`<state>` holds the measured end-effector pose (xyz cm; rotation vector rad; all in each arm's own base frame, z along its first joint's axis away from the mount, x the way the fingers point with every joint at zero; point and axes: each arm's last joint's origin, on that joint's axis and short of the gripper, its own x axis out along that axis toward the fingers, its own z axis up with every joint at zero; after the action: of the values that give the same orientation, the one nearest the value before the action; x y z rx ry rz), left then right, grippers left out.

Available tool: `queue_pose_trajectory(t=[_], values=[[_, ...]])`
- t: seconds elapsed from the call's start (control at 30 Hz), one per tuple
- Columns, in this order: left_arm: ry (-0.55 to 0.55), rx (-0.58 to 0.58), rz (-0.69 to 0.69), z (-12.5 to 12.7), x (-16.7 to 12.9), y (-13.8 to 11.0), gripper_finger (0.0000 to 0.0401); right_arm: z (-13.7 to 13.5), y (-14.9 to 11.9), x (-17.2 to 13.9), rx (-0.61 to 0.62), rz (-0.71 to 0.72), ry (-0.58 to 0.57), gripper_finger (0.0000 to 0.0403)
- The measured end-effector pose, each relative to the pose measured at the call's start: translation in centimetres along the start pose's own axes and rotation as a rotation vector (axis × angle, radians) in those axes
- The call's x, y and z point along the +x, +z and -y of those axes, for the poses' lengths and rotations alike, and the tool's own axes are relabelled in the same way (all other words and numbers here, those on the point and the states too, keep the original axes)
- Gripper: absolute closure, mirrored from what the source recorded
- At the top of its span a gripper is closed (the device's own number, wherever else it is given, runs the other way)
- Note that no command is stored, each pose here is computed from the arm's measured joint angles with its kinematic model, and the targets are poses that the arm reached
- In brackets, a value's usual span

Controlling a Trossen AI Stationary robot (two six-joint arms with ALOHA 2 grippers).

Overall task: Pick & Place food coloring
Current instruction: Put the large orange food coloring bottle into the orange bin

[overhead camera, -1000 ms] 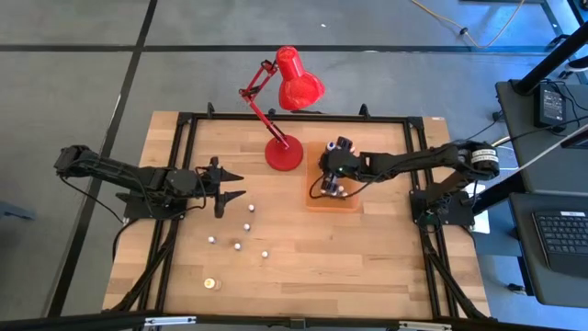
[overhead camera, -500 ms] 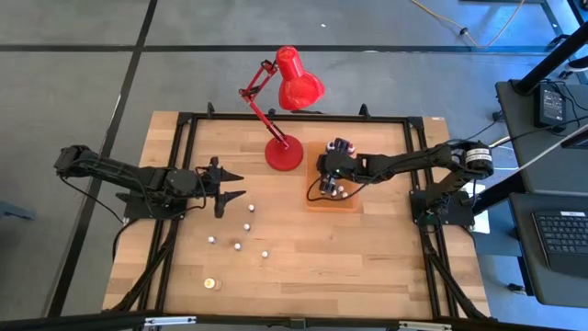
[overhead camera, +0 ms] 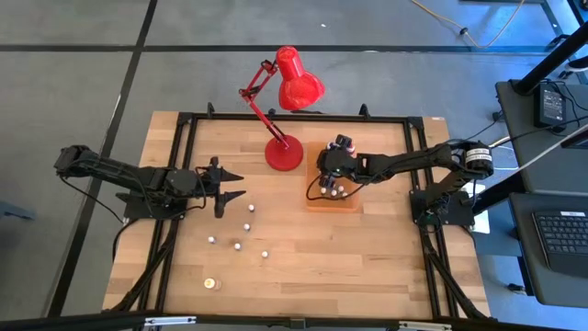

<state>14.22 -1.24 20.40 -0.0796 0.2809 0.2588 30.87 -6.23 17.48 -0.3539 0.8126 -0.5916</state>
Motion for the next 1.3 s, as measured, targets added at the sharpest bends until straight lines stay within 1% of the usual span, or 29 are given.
queue_pose_trajectory(t=[0.13, 0.23, 0.33, 0.4, 0.47, 0.53, 0.6, 0.63, 0.67, 0.73, 0.8, 0.87, 0.93, 1.0, 1.13, 1.23, 1.3], values=[[0.0, 0.0, 0.0, 0.0, 0.0, 0.0, 0.0189, 0.2, 0.5, 0.0, -0.007, 0.044, -0.021, 0.0248], [0.0, 0.0, 0.0, 0.0, 0.0, 0.0, 0.0187, 0.4, 1.0, -0.1, -0.033, 0.072, -0.093, 0.0248], [0.0, 0.0, 0.0, 0.0, 0.0, 0.0, 0.0188, 0.8, 1.7, -0.3, -0.046, 0.072, -0.156, 0.0248], [0.0, 0.0, 0.0, 0.0, 0.0, 0.0, 0.0189, 0.8, 2.3, -0.6, -0.04, 0.077, -0.163, 0.0248], [0.0, 0.0, 0.0, 0.0, 0.0, 0.0, 0.0189, 0.3, 2.7, -1.1, -0.059, 0.085, -0.114, 0.0248], [0.0, 0.0, 0.0, 0.0, 0.0, 0.0, 0.0187, -0.5, 3.3, -1.8, -0.078, 0.108, -0.027, 0.0248], [0.0, 0.0, 0.0, 0.0, 0.0, 0.0, 0.0187, -1.4, 3.5, -2.6, -0.109, 0.104, 0.099, 0.0248], [0.0, 0.0, 0.0, 0.0, 0.0, 0.0, 0.0187, -1.9, 3.6, -3.0, -0.114, 0.095, 0.179, 0.0248], [-0.001, 0.0, 0.0, 0.0, 0.0, 0.0, 0.0188, -2.3, 3.4, -3.3, -0.11, 0.066, 0.248, 0.0248], [-0.001, 0.0, -0.001, 0.0, 0.0, 0.0, 0.0189, -2.9, 2.9, -3.8, -0.081, -0.018, 0.328, 0.0248], [-0.001, 0.0, -0.001, 0.0, 0.0, 0.0, 0.0188, -3.1, 2.2, -4.0, -0.029, -0.102, 0.33, 0.0248], [-0.001, 0.0, 0.0, 0.0, 0.0, 0.0, 0.0187, -2.7, 1.8, -3.7, 0.071, -0.146, 0.274, 0.0248], [-0.001, 0.0, 0.0, 0.0, 0.0, 0.0, 0.0187, -2.1, 1.8, -3.2, 0.174, -0.149, 0.21, 0.0248], [-0.001, 0.0, -0.001, 0.0, 0.0, 0.0, 0.0189, -1.4, 1.7, -2.8, 0.237, -0.159, 0.17, 0.0248], [-0.002, -0.004, 0.0, 0.0, 0.0, 0.0, 0.0187, -0.5, 1.3, -1.8, 0.311, -0.187, 0.155, 0.0248], [-0.004, -0.004, -0.001, 0.0, 0.0, 0.0, 0.0187, -0.5, 0.8, -1.0, 0.341, -0.226, 0.162, 0.0248], [-0.004, -0.004, -0.001, 0.0, 0.0, 0.0, 0.0189, -0.5, 0.4, -0.3, 0.339, -0.253, 0.149, 0.0248]])
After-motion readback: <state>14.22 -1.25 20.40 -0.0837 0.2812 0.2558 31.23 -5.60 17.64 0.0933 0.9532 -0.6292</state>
